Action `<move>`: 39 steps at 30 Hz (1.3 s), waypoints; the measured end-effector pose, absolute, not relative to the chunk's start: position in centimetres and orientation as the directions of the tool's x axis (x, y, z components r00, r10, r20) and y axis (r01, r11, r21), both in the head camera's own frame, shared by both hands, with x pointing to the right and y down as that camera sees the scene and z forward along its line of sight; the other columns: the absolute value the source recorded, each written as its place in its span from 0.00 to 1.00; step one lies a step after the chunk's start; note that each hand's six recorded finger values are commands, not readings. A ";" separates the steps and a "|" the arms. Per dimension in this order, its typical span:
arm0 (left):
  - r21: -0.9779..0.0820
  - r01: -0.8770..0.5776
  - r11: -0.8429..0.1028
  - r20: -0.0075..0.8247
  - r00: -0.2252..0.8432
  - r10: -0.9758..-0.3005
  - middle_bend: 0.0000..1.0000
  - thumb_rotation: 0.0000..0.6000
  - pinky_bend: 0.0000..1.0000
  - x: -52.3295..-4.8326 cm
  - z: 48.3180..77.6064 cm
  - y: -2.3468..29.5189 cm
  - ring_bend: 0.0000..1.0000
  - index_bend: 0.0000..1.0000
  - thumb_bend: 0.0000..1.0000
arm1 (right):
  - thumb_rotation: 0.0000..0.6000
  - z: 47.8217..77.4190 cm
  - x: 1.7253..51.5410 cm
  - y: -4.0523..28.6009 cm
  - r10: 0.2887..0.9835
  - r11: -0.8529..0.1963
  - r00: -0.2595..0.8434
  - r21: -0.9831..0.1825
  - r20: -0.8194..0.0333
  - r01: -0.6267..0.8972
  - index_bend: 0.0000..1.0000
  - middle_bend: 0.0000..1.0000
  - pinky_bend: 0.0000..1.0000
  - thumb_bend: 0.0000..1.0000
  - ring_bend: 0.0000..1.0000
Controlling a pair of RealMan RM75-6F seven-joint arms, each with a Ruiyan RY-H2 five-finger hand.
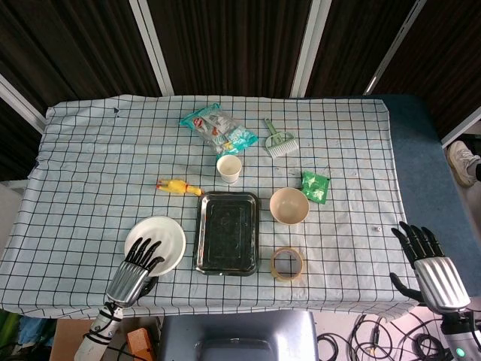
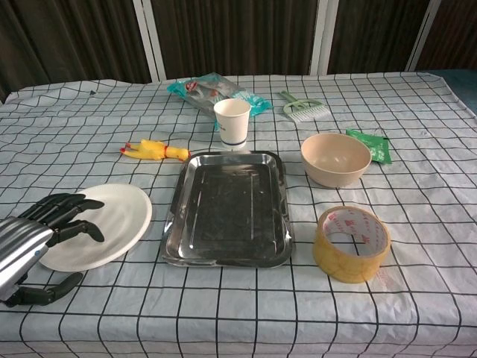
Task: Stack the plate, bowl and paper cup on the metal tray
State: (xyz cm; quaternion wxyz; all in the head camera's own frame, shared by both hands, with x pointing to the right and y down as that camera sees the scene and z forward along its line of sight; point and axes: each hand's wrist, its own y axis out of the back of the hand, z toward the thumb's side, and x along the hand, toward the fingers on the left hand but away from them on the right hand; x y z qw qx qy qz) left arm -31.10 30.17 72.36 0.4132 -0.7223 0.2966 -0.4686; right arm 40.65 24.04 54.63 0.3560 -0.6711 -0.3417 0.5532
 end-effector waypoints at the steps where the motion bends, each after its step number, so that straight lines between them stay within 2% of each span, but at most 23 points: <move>1: -0.874 -0.040 -0.483 0.433 0.383 -0.816 0.11 1.00 0.04 -31.1 72.4 30.1 0.00 0.36 0.36 | 1.00 54.6 40.6 24.0 0.852 -0.513 0.155 -0.856 -0.500 0.065 0.00 0.00 0.00 0.25 0.00; 7: -0.878 -0.035 -0.478 0.431 0.379 -0.819 0.12 1.00 0.04 -31.2 72.5 30.0 0.00 0.38 0.36 | 1.00 54.7 40.6 24.1 0.852 -0.514 0.153 -0.855 -0.501 0.063 0.00 0.00 0.00 0.25 0.00; 13: -0.881 -0.030 -0.472 0.427 0.377 -0.822 0.16 1.00 0.04 -31.2 72.7 29.9 0.02 0.48 0.37 | 1.00 54.7 40.6 24.1 0.852 -0.514 0.153 -0.856 -0.500 0.062 0.00 0.00 0.00 0.25 0.00; 21: -0.890 -0.035 -0.454 0.408 0.380 -0.830 0.22 1.00 0.04 -31.2 73.1 29.6 0.06 0.59 0.45 | 1.00 54.7 40.5 24.2 0.846 -0.523 0.157 -0.850 -0.509 0.063 0.00 0.00 0.00 0.25 0.00; 28: -0.902 -0.111 -0.417 0.347 0.388 -0.854 0.29 1.00 0.05 -31.0 72.6 29.1 0.10 0.68 0.52 | 1.00 54.7 40.6 24.2 0.845 -0.525 0.157 -0.849 -0.511 0.063 0.00 0.00 0.00 0.25 0.00; 39: -0.924 -0.191 -0.331 0.243 0.375 -0.895 0.30 1.00 0.05 -31.4 71.3 28.0 0.10 0.70 0.52 | 1.00 54.7 40.5 24.1 0.845 -0.525 0.161 -0.849 -0.511 0.057 0.00 0.00 0.00 0.25 0.00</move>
